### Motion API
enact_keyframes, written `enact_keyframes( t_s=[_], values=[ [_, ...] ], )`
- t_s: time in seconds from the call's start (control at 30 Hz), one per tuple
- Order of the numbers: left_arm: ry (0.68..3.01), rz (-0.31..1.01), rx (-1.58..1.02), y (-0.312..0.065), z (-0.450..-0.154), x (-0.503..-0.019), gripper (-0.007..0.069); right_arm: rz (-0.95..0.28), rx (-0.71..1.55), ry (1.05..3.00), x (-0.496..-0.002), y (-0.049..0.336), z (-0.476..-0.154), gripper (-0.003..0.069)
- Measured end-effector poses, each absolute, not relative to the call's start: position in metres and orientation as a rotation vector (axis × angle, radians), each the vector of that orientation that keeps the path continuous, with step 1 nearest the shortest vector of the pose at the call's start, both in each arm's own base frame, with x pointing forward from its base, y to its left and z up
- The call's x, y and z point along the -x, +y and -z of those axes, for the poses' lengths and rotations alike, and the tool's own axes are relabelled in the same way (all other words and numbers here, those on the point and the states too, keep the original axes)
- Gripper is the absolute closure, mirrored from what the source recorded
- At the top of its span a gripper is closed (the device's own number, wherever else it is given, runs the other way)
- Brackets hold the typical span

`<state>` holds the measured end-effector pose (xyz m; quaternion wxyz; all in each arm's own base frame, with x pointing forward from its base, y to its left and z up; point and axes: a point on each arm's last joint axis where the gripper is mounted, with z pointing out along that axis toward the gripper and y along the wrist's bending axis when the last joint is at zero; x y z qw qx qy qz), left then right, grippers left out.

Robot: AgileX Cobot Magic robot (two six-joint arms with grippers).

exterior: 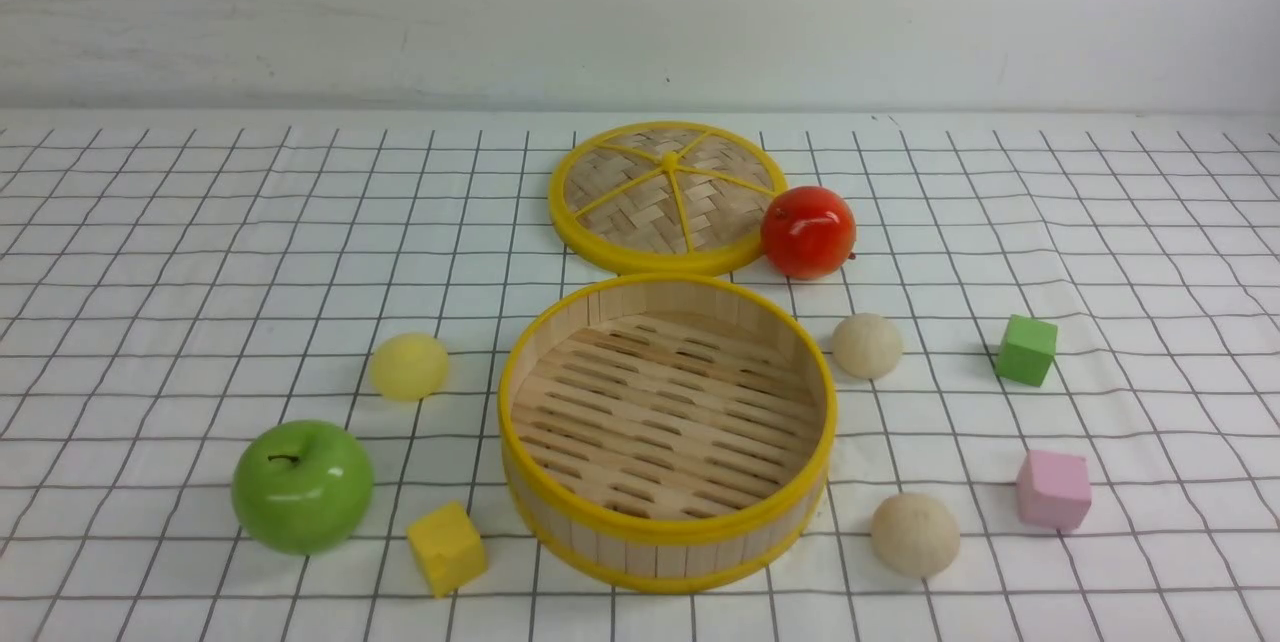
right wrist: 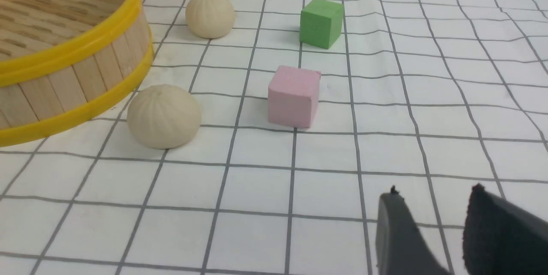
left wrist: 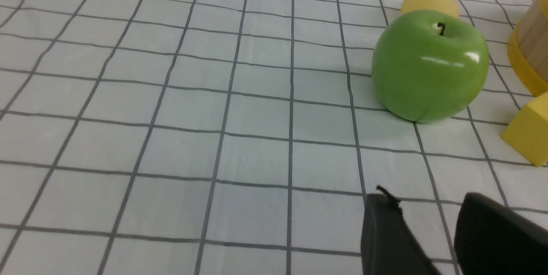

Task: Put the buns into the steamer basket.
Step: Use the left arm to grab a steamed stuffed bun

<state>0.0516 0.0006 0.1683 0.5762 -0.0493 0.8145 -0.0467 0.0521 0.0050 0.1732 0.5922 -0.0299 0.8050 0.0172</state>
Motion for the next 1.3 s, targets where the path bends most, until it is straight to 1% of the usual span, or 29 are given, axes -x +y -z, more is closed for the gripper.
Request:
enact_keyframes(
  t_s=[0.57, 0.63, 0.7, 0.8, 0.83, 1.0, 1.07, 1.1, 1.13, 1.17, 1.23, 1.3],
  values=[
    [1.895, 0.112, 0.116, 0.0, -0.169, -0.052, 0.0387, -0.04, 0.07, 1.873, -0.052, 0.005, -0.173, 0.0419],
    [1.847, 0.14, 0.134, 0.0, -0.172, -0.053, 0.0387, -0.04, 0.07, 1.873, -0.052, 0.005, -0.173, 0.0419],
    [1.745, 0.2, 0.165, -0.001, -0.181, -0.055, 0.0387, -0.039, 0.07, 1.873, -0.052, 0.005, -0.173, 0.0419],
    [1.633, 0.241, 0.17, -0.003, -0.191, -0.057, 0.0387, -0.039, 0.07, 1.873, -0.052, 0.005, -0.173, 0.0419],
    [1.564, 0.257, 0.161, -0.003, -0.198, -0.057, 0.0387, -0.039, 0.07, 1.873, -0.052, 0.005, -0.173, 0.0419],
    [1.369, 0.277, 0.117, -0.005, -0.216, -0.055, 0.0387, -0.039, 0.07, 1.873, -0.052, 0.005, -0.173, 0.0419],
    [1.285, 0.298, 0.119, -0.005, -0.232, -0.051, 0.0387, -0.039, 0.07, 1.873, -0.052, 0.005, -0.173, 0.0419],
    [1.236, 0.307, 0.12, -0.004, -0.248, -0.048, 0.0387, -0.039, 0.07, 1.873, -0.052, 0.005, -0.173, 0.0419],
    [1.226, 0.311, 0.122, -0.004, -0.25, -0.046, 0.0387, -0.039, 0.07, 1.873, -0.052, 0.005, -0.173, 0.0419],
    [1.154, 0.323, 0.12, -0.004, -0.278, -0.04, 0.0387, -0.039, 0.07, 1.873, -0.052, 0.005, -0.173, 0.0419],
    [1.088, 0.33, 0.116, -0.003, -0.317, -0.033, 0.0387, -0.039, 0.07, 1.873, -0.052, 0.005, -0.173, 0.0419],
    [1.104, 0.328, 0.122, -0.003, -0.349, -0.034, 0.0387, -0.039, 0.07, 1.873, -0.052, 0.005, -0.173, 0.0419]
  ],
)
